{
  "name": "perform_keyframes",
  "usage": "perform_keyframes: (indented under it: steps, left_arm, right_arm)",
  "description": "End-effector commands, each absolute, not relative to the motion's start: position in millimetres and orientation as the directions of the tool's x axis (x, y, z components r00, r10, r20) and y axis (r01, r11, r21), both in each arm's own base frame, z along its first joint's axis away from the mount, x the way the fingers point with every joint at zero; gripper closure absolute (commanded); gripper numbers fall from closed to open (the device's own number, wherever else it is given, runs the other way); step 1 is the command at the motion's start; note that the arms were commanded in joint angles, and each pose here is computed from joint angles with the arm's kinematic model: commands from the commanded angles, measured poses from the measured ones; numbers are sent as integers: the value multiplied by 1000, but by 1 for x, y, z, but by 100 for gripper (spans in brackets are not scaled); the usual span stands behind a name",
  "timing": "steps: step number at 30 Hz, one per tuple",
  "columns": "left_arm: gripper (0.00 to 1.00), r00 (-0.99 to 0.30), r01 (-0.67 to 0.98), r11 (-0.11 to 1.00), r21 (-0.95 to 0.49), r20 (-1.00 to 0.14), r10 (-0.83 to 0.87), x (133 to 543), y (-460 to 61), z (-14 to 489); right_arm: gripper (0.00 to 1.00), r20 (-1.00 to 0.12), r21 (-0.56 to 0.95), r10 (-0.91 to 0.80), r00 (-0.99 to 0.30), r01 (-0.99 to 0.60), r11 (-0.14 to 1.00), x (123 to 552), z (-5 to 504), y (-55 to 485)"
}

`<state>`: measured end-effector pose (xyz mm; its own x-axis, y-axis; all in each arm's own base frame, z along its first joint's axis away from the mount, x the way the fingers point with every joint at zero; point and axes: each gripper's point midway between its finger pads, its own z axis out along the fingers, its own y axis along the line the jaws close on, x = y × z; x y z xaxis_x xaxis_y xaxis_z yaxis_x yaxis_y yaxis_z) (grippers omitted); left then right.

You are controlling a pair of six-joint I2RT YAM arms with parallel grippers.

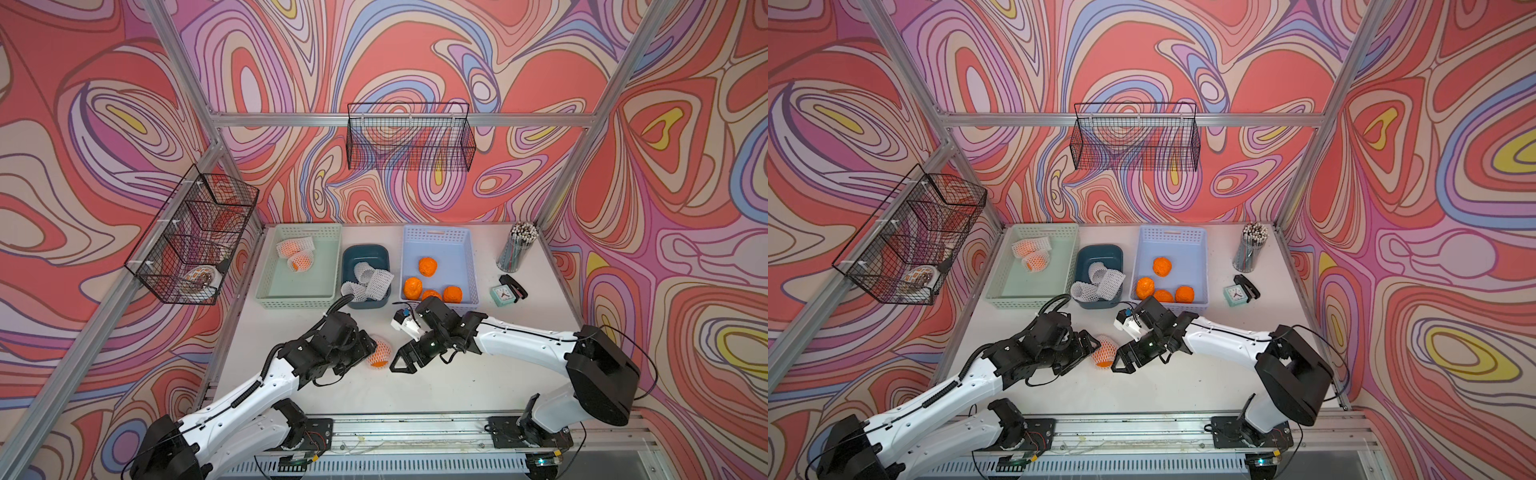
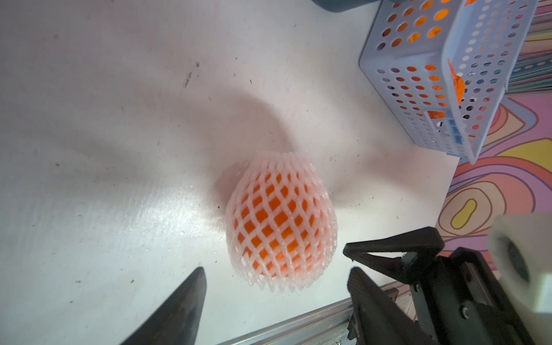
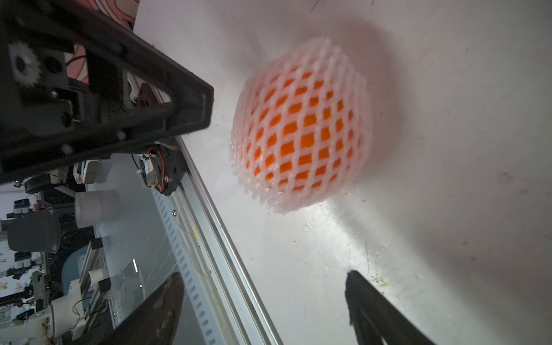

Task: Remove foam nets from oranges
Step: Remove the foam net from the orange.

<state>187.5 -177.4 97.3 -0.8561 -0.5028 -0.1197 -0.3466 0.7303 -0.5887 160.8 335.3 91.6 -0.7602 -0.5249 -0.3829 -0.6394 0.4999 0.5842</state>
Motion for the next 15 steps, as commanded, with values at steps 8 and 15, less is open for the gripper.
perform_keyframes:
  steps: [8,15]
  left_arm:
    - [30,-850,-384,781,-492,-142,-507,177,-148,95]
    - [31,-838,-377,774,-509,-167,-519,177,-141,103]
  right_arm:
    - [20,-507,376,-583,-635,-772,513,181,78,364]
    - [20,-506,320,-606,-614,-786,529,193,70,368]
